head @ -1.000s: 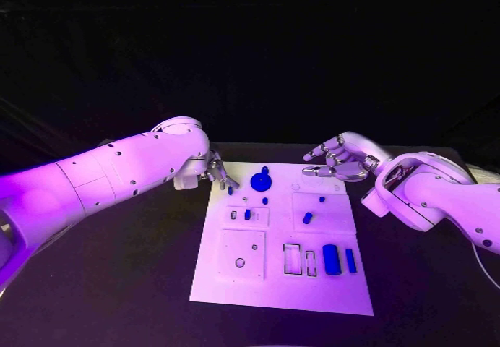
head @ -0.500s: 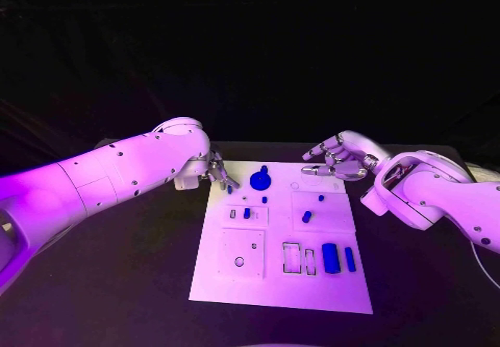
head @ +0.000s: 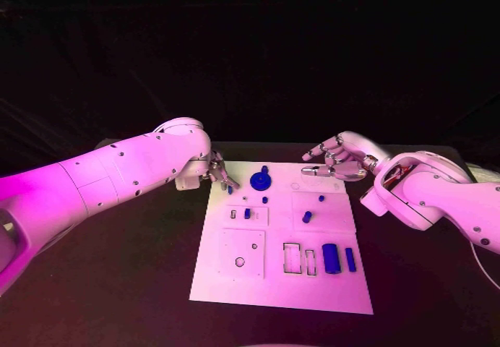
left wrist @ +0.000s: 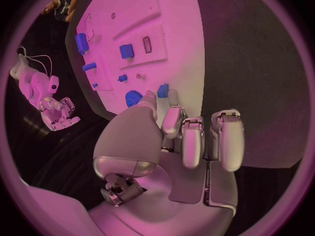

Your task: Assemble the parts on the task board

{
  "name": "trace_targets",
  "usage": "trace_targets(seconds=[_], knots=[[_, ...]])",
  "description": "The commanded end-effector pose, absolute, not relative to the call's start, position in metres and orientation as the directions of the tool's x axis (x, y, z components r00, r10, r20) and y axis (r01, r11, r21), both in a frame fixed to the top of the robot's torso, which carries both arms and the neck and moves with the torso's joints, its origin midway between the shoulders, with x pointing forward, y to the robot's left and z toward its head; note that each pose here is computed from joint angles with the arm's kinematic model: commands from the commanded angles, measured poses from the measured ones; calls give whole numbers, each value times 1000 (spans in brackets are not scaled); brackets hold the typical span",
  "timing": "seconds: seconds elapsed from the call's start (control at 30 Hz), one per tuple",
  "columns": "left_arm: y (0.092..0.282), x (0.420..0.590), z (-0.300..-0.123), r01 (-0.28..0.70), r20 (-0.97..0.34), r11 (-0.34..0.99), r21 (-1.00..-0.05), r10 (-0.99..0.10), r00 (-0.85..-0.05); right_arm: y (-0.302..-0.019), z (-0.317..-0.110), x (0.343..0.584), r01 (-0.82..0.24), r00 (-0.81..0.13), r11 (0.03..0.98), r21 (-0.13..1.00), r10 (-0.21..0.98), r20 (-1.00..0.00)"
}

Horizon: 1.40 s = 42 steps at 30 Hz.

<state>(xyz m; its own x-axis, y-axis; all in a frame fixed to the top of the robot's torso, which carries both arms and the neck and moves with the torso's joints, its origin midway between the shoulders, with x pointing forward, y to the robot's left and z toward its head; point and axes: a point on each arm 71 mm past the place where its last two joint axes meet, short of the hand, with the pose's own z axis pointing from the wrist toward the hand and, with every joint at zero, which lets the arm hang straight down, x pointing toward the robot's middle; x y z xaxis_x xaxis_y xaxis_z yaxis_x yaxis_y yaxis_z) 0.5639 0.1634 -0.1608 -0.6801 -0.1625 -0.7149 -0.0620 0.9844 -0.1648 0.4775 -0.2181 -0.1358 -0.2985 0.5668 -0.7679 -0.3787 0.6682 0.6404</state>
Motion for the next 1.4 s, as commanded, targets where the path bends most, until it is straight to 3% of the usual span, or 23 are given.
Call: trace_targets(seconds=[0.03,0.9,1.4], knots=[[160,563,-161,-47,-707,984,-174,-158,-690,-217,-137,477,-385,-310,665,640,560,-768],[157,563,-164,-25,-686,980,-198,-157,-710,-216,-137,476,-386,-312,662,642,561,-766],[157,554,-156,17,-720,947,-322,-233,-653,-217,-137,476,-385,-312,661,644,563,-765]])
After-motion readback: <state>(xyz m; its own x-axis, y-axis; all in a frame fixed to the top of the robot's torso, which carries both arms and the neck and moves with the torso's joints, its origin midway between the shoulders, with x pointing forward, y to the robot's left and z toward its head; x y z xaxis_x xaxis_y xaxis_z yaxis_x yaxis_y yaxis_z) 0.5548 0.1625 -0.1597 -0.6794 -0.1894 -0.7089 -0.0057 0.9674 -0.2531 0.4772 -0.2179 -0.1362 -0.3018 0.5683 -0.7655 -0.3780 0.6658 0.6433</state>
